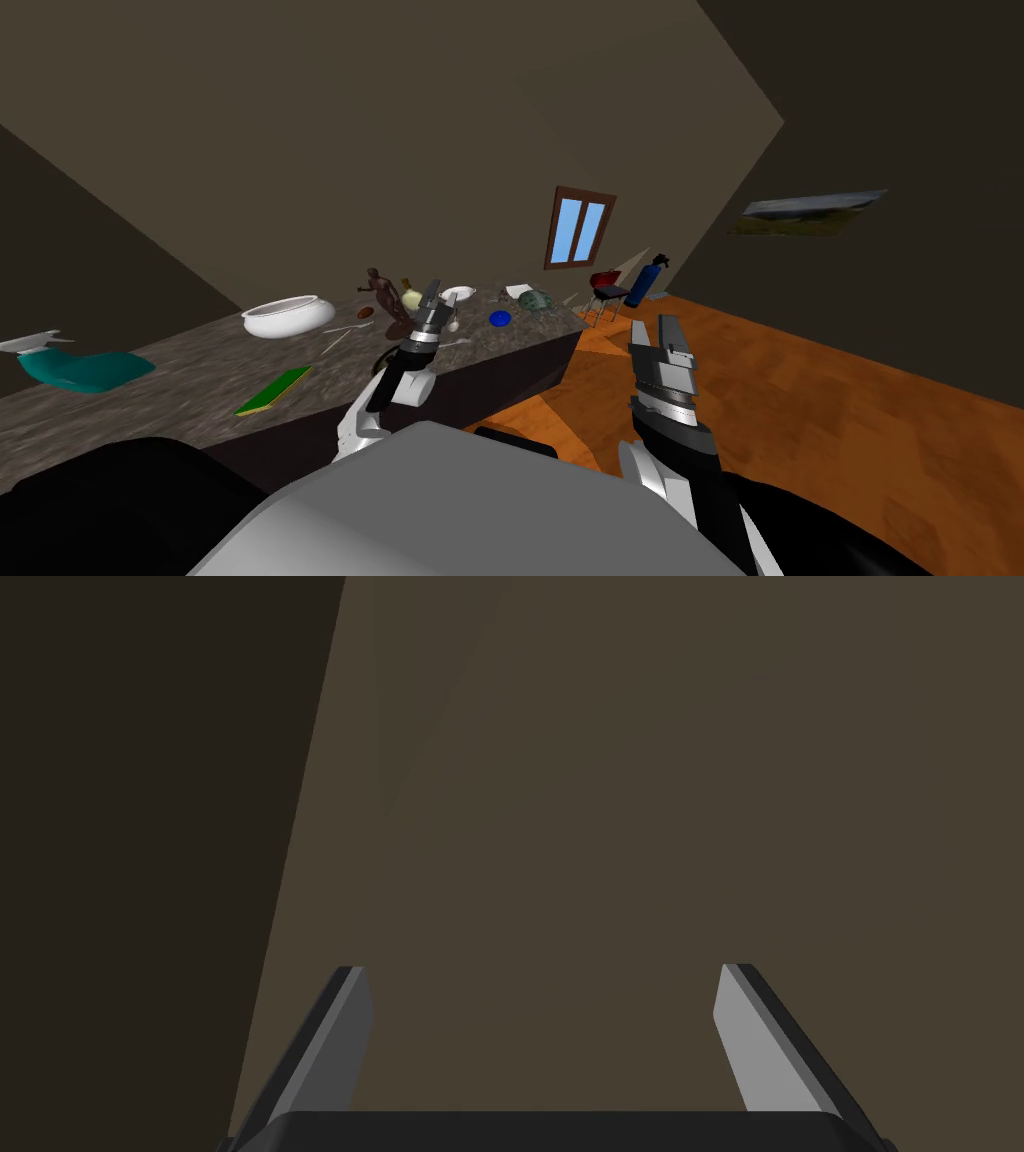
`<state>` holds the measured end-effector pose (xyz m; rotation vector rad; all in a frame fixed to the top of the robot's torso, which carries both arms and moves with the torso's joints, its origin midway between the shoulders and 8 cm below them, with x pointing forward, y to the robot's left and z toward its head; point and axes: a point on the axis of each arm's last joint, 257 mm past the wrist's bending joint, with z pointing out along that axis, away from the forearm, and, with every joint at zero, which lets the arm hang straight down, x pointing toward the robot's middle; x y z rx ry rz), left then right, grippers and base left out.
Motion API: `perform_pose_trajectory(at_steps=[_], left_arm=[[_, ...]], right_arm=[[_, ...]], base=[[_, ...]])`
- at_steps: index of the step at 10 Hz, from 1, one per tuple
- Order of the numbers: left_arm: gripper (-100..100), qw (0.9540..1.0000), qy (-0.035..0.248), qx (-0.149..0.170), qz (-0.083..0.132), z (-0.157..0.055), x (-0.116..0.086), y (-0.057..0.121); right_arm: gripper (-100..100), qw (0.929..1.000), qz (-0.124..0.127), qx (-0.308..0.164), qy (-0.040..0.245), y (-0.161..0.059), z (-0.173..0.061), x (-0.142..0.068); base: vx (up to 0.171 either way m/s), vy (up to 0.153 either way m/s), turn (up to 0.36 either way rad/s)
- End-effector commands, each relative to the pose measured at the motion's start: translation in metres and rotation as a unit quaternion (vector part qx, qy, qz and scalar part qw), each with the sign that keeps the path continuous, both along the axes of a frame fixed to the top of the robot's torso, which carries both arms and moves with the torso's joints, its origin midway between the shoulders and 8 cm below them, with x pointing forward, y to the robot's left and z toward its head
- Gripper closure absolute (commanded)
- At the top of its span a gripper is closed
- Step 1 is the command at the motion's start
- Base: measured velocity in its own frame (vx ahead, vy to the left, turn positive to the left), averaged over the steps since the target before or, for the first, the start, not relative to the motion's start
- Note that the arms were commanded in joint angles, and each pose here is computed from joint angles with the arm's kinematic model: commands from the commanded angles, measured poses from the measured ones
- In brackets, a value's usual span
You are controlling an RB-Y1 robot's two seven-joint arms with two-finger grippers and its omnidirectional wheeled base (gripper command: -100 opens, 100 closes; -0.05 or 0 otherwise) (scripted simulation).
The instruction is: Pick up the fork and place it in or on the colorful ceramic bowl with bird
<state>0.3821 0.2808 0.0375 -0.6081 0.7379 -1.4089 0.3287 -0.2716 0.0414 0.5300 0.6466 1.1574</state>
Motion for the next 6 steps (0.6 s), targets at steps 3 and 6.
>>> perform_pose_trajectory(at_steps=[3, 6], left_arm=[[-100, 0.9992, 0.038, 0.009, 0.005, -0.013, 0.025, 0.006], [-100, 0.9976, 0.066, 0.021, 0.011, -0.018, 0.050, 0.014]], right_arm=[[0, 1.0000, 0.000, 0.000, 0.000, 0.000, 0.000, 0.000], [0, 1.0000, 0.000, 0.000, 0.000, 0.000, 0.000, 0.000]], base=[[-0.018, -0.032, 0.054], [-0.012, -0.028, 0.064]])
